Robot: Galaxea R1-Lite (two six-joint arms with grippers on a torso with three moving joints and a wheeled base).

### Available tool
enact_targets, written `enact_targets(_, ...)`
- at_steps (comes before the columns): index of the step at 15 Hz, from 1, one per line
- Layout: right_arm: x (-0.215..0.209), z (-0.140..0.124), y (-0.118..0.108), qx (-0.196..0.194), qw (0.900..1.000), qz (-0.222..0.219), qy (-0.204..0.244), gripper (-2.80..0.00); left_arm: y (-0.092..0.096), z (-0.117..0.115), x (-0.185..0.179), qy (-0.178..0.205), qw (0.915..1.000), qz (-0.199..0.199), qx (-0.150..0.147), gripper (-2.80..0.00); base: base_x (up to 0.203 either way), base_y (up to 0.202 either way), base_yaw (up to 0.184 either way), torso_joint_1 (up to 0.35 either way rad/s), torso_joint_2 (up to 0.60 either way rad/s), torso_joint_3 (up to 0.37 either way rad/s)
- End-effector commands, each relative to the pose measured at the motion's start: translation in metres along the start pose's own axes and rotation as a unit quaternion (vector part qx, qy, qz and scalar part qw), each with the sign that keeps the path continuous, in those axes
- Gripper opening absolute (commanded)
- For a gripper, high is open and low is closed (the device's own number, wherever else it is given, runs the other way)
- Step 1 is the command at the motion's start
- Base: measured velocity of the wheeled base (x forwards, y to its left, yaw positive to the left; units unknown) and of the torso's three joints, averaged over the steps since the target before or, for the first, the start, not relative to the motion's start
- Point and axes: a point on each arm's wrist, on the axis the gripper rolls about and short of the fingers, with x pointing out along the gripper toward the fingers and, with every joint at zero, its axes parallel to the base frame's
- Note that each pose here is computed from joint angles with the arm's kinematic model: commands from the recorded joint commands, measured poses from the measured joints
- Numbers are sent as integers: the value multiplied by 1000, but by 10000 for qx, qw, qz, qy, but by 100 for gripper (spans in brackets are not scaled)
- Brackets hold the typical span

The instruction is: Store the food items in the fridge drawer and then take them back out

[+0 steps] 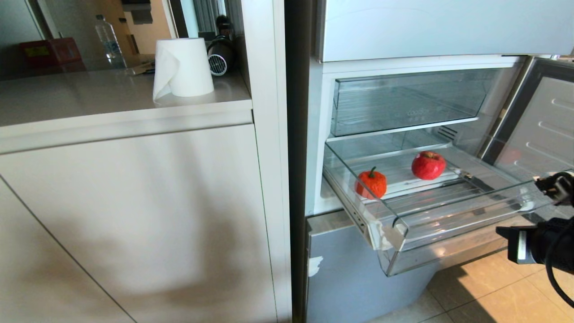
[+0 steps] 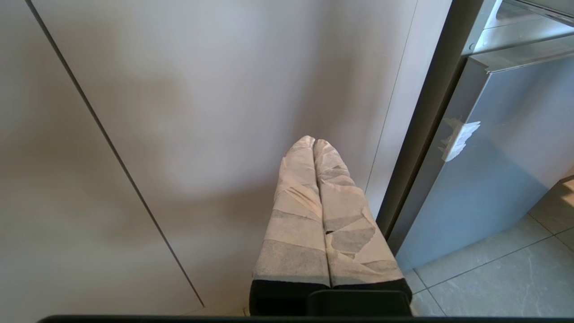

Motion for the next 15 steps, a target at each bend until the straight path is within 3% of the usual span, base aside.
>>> enact_targets(1, 37, 4, 2, -18, 9992, 40, 398, -280, 0, 0, 0, 0, 10000, 1, -1, -280, 0, 0, 0, 0, 0, 0)
enact_targets(8, 125, 40, 13, -33, 9988, 196, 444, -280, 0, 0, 0, 0, 10000, 1, -1, -280, 0, 0, 0, 0, 0, 0)
enact_targets(12, 171, 56, 31, 62, 9983, 568, -117, -280, 0, 0, 0, 0, 10000, 1, -1, -280, 0, 0, 0, 0, 0, 0)
enact_targets(15, 171, 59, 37, 200, 9957, 866, -259, -280, 0, 0, 0, 0, 10000, 1, -1, -280, 0, 0, 0, 0, 0, 0)
